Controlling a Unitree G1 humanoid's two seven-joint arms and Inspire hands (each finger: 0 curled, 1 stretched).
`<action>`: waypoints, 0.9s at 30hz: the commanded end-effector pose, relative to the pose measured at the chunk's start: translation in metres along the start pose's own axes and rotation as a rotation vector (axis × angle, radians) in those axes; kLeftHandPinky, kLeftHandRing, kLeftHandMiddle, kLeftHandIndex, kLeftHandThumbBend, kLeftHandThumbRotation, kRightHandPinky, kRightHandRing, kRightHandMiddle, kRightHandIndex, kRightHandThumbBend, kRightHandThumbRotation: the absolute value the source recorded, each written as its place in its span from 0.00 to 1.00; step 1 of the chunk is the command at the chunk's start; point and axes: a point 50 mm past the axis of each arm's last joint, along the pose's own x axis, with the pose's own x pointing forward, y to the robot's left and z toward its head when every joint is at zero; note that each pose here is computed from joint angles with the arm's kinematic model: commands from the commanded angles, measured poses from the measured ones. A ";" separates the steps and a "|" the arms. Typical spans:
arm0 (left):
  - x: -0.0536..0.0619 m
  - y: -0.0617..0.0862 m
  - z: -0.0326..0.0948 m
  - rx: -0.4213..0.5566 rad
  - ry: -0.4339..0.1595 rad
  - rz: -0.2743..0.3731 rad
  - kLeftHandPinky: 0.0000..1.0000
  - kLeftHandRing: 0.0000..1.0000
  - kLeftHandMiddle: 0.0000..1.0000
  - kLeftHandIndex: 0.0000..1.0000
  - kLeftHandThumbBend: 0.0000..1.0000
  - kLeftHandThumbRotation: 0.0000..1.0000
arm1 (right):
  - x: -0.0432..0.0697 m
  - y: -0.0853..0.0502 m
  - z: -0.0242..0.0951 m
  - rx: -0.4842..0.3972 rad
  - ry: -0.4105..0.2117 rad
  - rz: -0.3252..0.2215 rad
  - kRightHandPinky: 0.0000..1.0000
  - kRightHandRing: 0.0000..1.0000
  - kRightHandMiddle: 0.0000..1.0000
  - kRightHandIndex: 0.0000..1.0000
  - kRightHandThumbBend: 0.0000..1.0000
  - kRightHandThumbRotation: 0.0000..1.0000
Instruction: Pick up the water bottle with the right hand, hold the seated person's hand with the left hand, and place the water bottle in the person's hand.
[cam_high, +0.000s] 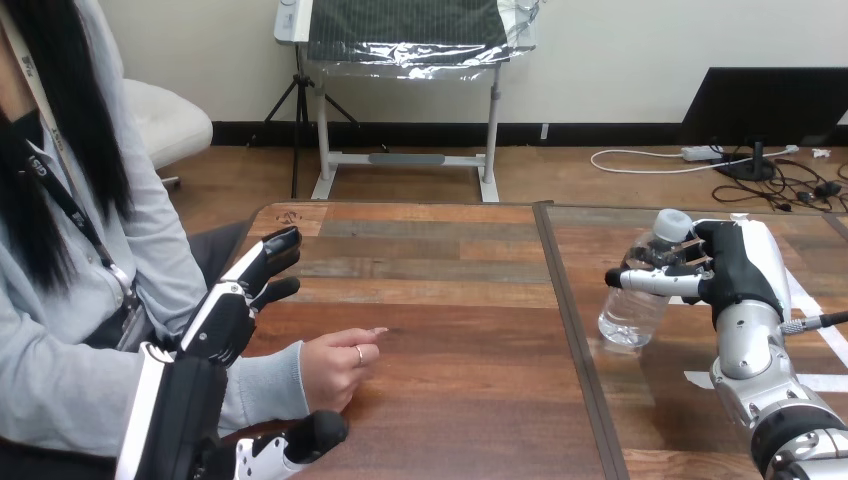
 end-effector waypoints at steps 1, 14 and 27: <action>0.015 0.004 0.007 0.017 -0.083 0.006 0.80 0.87 0.88 0.86 0.92 0.68 | 0.008 -0.007 0.039 0.054 -0.134 -0.054 0.37 0.42 0.48 0.50 0.88 0.00; 0.018 0.007 0.006 0.045 -0.090 -0.007 0.79 0.88 0.89 0.86 0.95 0.68 | 0.009 -0.007 0.041 0.124 -0.141 -0.047 0.34 0.41 0.48 0.51 0.86 0.00; 0.018 0.018 0.007 0.248 -0.008 -0.035 0.78 0.87 0.89 0.87 1.00 0.72 | 0.008 -0.006 0.048 0.180 -0.178 -0.040 0.34 0.40 0.47 0.51 0.85 0.00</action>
